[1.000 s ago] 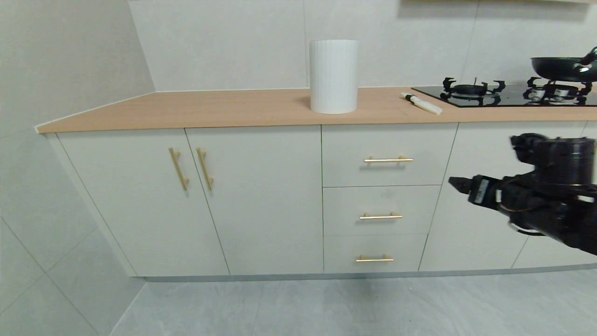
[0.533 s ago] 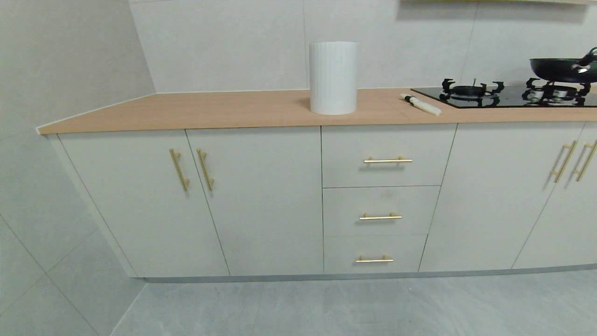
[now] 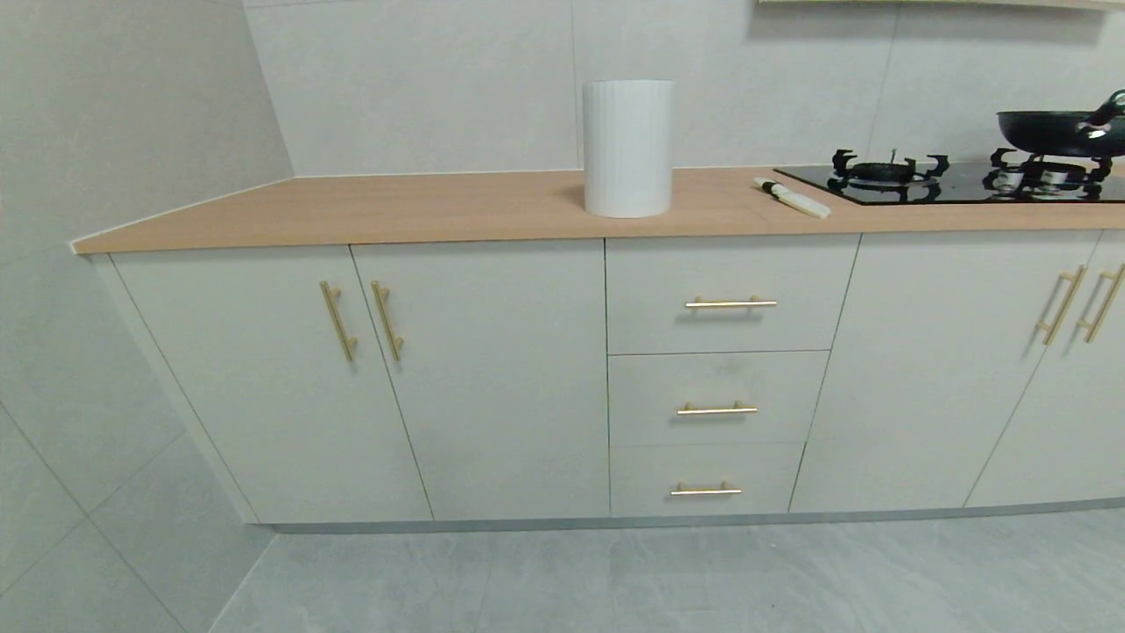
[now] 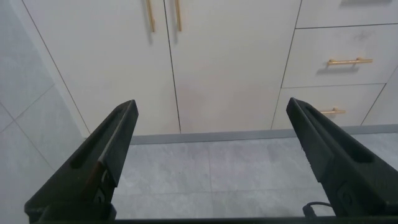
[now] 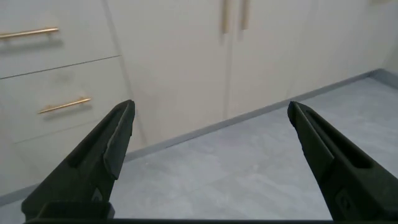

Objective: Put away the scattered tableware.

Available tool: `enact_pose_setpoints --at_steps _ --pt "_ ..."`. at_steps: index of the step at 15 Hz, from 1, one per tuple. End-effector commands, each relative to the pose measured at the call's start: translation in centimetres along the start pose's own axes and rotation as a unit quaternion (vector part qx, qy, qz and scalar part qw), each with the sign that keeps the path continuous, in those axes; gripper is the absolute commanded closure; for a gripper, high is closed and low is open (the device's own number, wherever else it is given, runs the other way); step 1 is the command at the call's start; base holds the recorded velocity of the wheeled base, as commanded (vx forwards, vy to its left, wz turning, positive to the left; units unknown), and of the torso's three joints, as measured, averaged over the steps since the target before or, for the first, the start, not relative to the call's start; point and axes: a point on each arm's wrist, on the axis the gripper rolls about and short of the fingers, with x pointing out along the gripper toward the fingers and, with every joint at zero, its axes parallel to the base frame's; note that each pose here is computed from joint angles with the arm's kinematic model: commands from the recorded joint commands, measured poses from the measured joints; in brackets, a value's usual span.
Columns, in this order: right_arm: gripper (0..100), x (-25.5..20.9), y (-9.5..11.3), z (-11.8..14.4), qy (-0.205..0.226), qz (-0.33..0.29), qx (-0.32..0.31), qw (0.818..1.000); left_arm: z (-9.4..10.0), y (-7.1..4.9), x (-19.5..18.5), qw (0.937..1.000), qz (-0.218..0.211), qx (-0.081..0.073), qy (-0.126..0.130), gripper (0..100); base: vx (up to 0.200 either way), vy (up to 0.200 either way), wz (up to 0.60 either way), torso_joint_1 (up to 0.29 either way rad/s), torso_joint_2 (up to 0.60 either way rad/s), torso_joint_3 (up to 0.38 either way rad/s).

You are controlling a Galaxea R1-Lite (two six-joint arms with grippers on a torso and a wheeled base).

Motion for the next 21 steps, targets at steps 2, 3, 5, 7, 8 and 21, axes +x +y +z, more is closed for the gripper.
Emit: enact_pose_setpoints --at_steps 2,3,5,7,8,21 --pt "0 0.5 0.9 -3.5 -0.025 0.094 0.022 0.995 0.0 0.0 0.0 1.0000 0.000 0.000 0.000 0 0.000 0.000 0.00 0.000 0.00 0.000" --pt "0 0.7 1.2 -3.8 -0.039 0.134 0.026 0.990 0.0 0.0 0.0 1.0000 0.001 0.000 0.000 0 0.000 0.000 0.00 0.000 0.00 0.000" --pt "0 0.9 1.6 -5.0 -0.016 0.206 0.017 0.978 0.0 0.0 0.0 1.0000 0.000 0.000 0.000 0 0.000 0.000 0.00 0.000 0.00 0.000" --pt "0 0.8 1.7 -5.2 -0.005 0.227 0.013 0.974 0.0 0.0 0.0 1.0000 0.000 0.000 0.000 0 0.000 0.000 0.00 0.000 0.00 0.000" --pt "0 0.9 1.9 -5.4 0.014 0.251 0.005 0.968 0.0 0.0 0.0 1.0000 0.000 0.000 0.000 0 0.000 0.000 0.00 0.000 0.00 0.000" --pt "0 0.8 1.8 -5.3 0.000 0.257 0.009 0.966 0.0 0.0 0.0 1.0000 -0.001 0.004 0.000 0 0.000 0.000 0.00 0.000 0.00 0.000"
